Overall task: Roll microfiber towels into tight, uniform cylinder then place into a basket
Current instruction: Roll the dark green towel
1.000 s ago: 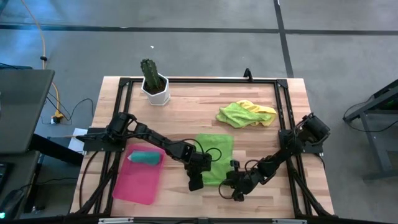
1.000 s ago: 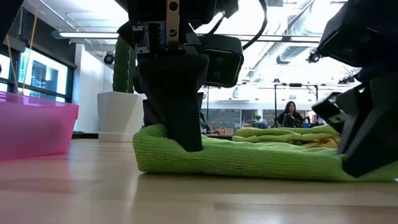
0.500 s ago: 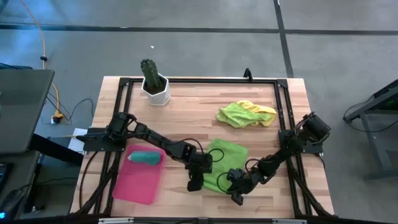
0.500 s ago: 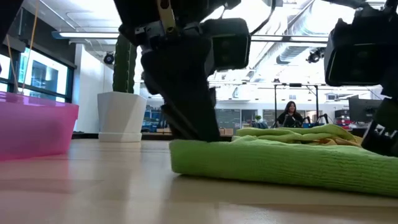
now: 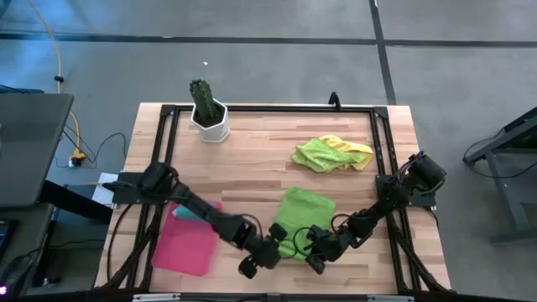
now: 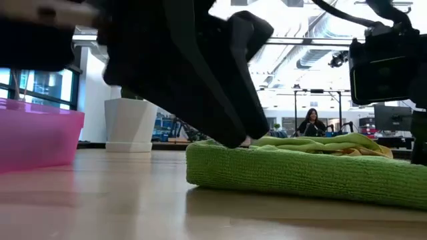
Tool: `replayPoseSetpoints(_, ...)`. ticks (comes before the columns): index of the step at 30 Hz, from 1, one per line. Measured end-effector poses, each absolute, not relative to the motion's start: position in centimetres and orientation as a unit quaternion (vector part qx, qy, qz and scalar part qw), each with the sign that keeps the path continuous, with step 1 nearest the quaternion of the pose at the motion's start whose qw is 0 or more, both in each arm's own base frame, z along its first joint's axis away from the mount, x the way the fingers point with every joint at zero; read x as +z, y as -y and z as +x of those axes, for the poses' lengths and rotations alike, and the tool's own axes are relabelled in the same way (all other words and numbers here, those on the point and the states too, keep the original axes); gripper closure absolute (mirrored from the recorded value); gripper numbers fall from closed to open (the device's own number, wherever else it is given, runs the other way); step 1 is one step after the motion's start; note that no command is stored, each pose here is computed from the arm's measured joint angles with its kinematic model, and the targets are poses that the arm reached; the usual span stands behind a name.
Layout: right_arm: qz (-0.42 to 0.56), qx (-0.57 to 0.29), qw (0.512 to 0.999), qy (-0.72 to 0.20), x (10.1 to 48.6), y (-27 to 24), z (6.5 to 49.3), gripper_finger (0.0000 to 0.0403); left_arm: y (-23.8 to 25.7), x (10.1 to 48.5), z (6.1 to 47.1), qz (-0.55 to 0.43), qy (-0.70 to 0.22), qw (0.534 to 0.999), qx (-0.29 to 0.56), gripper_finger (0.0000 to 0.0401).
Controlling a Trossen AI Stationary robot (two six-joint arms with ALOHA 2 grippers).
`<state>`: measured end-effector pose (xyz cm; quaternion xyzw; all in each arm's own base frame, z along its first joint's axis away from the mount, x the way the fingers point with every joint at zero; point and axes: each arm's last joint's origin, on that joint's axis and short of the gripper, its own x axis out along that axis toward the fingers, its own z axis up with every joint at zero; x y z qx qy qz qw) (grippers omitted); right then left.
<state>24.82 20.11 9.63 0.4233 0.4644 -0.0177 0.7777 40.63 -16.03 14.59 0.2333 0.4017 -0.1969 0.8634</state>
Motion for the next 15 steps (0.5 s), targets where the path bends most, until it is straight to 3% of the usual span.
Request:
replayPoseSetpoints(3, 0.442, -0.033, 0.77, -0.46, 9.63, -20.09, 24.82, 0.0402, 16.34, 14.26, 40.14, 0.29, -0.406, 0.857, -0.127, 0.0304)
replayPoseSetpoints(6, 0.46, -0.049, 0.761, -0.455, 9.61, -20.07, 24.81, 0.0402, 16.16, 14.18, 40.07, 0.287, -0.41, 0.862, -0.084, 0.0304)
replayPoseSetpoints(15, 0.511, -0.094, 0.736, -0.435, 9.57, -19.93, 24.85, 0.0402, 17.01, 14.1, 39.67, 0.268, -0.414, 0.863, -0.11, 0.0305)
